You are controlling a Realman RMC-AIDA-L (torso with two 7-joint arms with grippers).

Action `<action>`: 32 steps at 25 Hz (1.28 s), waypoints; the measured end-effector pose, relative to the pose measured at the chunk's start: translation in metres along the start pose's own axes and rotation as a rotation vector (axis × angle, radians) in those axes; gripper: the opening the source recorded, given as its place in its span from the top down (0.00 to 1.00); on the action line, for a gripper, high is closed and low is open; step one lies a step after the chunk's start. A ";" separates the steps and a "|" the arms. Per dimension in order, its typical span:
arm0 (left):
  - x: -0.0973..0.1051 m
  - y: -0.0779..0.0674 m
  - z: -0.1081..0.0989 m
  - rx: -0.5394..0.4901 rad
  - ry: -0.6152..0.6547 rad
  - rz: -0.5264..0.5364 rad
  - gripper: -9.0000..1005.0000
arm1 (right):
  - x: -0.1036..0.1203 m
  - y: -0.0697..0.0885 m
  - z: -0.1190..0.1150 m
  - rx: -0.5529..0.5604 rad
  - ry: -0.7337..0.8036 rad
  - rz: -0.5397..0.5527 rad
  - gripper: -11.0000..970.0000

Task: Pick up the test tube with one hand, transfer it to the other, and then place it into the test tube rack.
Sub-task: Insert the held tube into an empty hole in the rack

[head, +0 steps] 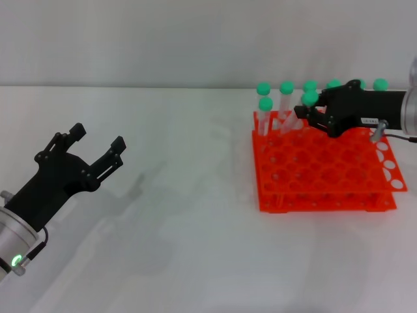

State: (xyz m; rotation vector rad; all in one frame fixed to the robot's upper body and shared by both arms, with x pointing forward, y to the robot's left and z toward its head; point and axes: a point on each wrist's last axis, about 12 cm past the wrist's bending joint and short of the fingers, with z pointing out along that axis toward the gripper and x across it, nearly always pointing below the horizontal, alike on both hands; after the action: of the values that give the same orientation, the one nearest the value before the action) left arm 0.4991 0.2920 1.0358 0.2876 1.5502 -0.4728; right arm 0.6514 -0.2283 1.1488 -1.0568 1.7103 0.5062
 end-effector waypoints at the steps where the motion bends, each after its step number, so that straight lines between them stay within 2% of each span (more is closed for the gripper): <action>1: 0.000 0.000 0.000 0.000 0.000 0.000 0.12 | -0.002 0.001 0.002 -0.005 -0.001 -0.004 0.71; 9: 0.002 -0.001 -0.003 -0.002 0.007 -0.003 0.12 | -0.015 0.011 0.026 -0.059 0.076 -0.053 0.70; 19: 0.008 0.000 -0.007 -0.009 0.024 -0.011 0.12 | -0.031 0.015 0.038 -0.071 0.063 -0.052 0.69; 32: 0.009 -0.001 -0.007 -0.005 0.032 -0.009 0.12 | -0.034 0.017 0.048 -0.036 0.083 -0.082 0.68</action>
State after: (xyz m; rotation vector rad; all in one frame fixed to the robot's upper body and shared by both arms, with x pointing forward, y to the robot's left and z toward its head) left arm 0.4919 0.2936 1.0266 0.2855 1.5847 -0.4734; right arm 0.6664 -0.1702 1.1583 -1.1837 1.7276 0.4477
